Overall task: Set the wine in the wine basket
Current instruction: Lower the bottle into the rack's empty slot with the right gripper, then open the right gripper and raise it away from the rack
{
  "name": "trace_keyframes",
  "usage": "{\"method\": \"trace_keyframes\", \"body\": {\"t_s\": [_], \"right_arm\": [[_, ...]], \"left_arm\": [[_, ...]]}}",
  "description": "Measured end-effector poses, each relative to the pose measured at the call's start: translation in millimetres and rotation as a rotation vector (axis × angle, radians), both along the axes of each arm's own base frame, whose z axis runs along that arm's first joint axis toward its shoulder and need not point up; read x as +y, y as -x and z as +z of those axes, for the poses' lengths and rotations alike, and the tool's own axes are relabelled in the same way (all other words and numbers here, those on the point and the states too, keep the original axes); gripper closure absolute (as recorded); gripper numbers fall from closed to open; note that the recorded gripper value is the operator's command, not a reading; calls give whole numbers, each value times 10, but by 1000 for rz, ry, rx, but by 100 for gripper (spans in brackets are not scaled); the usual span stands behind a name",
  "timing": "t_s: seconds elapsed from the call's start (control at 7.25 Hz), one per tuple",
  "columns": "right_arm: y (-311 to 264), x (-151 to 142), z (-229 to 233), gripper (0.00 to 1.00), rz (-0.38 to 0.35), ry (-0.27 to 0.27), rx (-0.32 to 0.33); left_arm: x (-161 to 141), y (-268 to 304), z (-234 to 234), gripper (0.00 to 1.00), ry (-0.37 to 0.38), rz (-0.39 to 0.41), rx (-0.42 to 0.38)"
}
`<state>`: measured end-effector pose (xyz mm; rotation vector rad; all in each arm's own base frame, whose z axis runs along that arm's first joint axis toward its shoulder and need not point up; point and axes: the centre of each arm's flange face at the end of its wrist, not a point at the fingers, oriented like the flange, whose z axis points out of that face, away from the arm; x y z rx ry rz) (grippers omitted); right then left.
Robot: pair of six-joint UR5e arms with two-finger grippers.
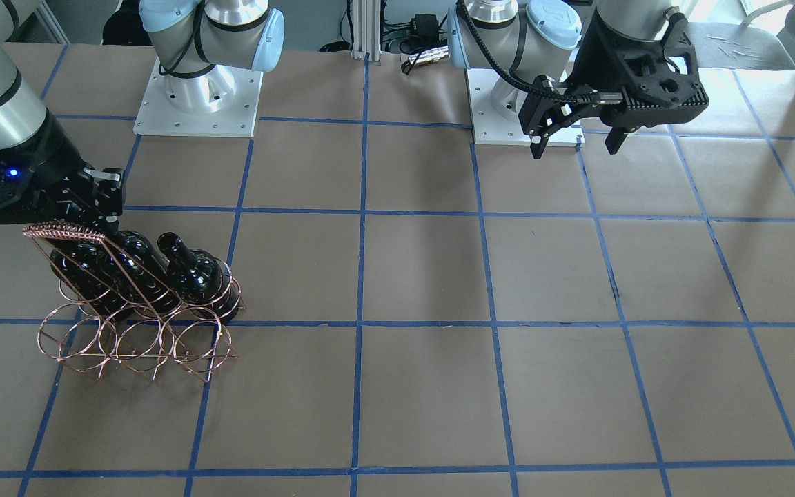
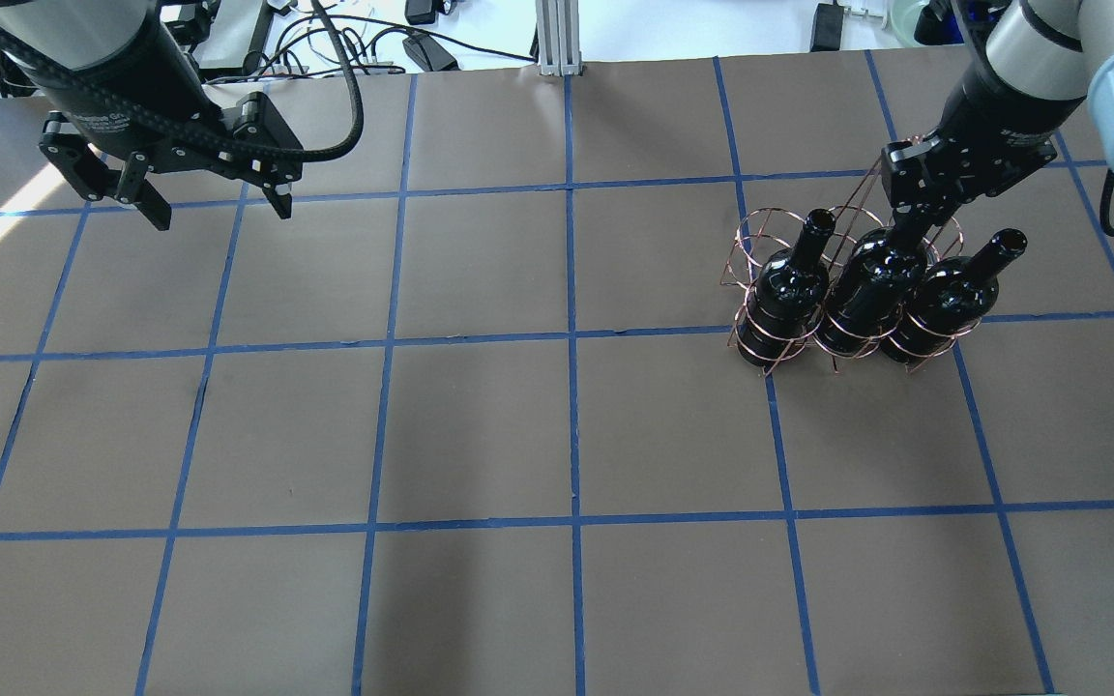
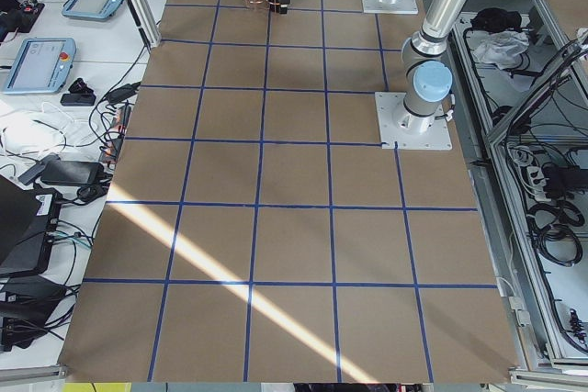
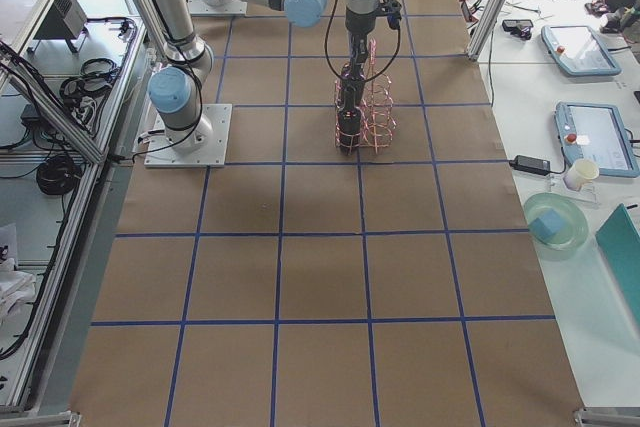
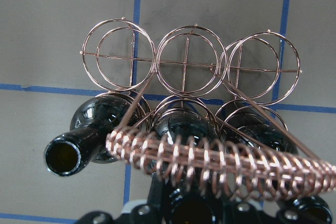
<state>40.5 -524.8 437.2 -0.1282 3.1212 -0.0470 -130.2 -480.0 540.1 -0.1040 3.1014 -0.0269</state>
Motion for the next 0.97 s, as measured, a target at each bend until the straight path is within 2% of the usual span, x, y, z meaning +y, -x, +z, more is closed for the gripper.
{"method": "trace_keyframes", "body": {"t_s": [0.41, 0.55, 0.69, 0.83, 0.97], "right_arm": [[3, 32, -136, 100, -22, -24, 4], [5, 41, -179, 61, -27, -33, 6], [9, 43, -207, 28, -32, -39, 9], [12, 46, -214, 14, -45, -42, 14], [12, 45, -178, 8, -66, -35, 17]], "left_arm": [[-3, -2, 9, 0, 5, -24, -4], [-4, -3, 12, 0, 7, -25, -5], [-6, -5, 16, 0, 8, -25, -6], [-6, -5, 16, 0, 9, -25, -6], [-6, -5, 16, 0, 9, -25, -6]]}}
